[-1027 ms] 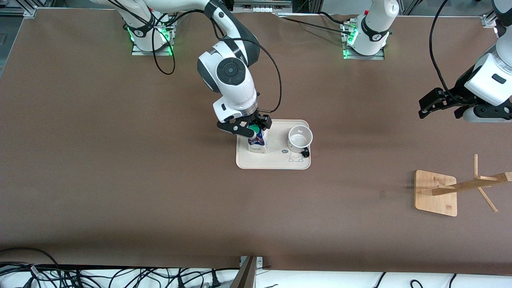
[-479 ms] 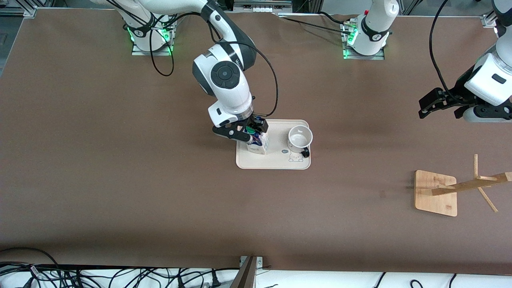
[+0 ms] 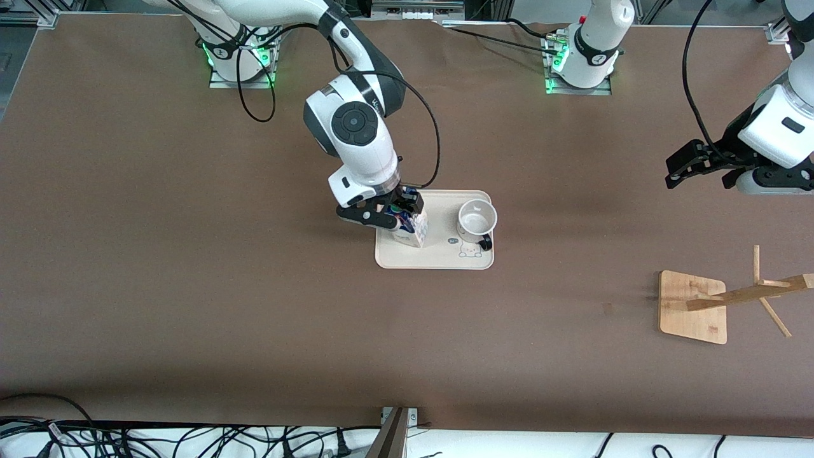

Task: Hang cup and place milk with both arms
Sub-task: 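Close the right gripper on the milk carton's cap end, then lift the milk carton off the tray with the right gripper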

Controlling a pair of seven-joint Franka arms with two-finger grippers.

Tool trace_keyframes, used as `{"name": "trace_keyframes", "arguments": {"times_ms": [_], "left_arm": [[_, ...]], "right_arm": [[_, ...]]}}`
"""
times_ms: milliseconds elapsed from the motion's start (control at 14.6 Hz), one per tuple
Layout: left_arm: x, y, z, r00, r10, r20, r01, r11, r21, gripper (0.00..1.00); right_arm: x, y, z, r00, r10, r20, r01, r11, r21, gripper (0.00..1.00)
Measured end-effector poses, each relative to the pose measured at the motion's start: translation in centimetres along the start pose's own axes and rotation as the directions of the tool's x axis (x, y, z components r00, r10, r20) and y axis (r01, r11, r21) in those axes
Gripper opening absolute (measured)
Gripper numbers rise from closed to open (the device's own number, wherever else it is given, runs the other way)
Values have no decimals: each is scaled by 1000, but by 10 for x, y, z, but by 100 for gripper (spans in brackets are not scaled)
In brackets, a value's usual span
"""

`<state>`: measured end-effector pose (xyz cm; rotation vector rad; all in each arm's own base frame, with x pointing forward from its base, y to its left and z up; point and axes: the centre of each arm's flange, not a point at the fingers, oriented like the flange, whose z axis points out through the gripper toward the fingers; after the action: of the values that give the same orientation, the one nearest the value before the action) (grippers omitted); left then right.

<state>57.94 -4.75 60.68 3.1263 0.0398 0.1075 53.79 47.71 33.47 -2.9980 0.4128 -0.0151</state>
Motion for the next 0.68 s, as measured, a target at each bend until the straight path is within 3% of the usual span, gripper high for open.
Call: {"name": "trace_keyframes", "arguments": {"times_ms": [274,684], "left_arm": [[0,0,0,1000,1,0,-1,1000,0,100],[0,0,0,1000,1,0,-1,1000,0,100]], "right_arm": [[0,-1,4,1000,-3,-1,3,1000,1,47],[1,-3,0,1000,-4,-6,4,1000,9,44]]}}
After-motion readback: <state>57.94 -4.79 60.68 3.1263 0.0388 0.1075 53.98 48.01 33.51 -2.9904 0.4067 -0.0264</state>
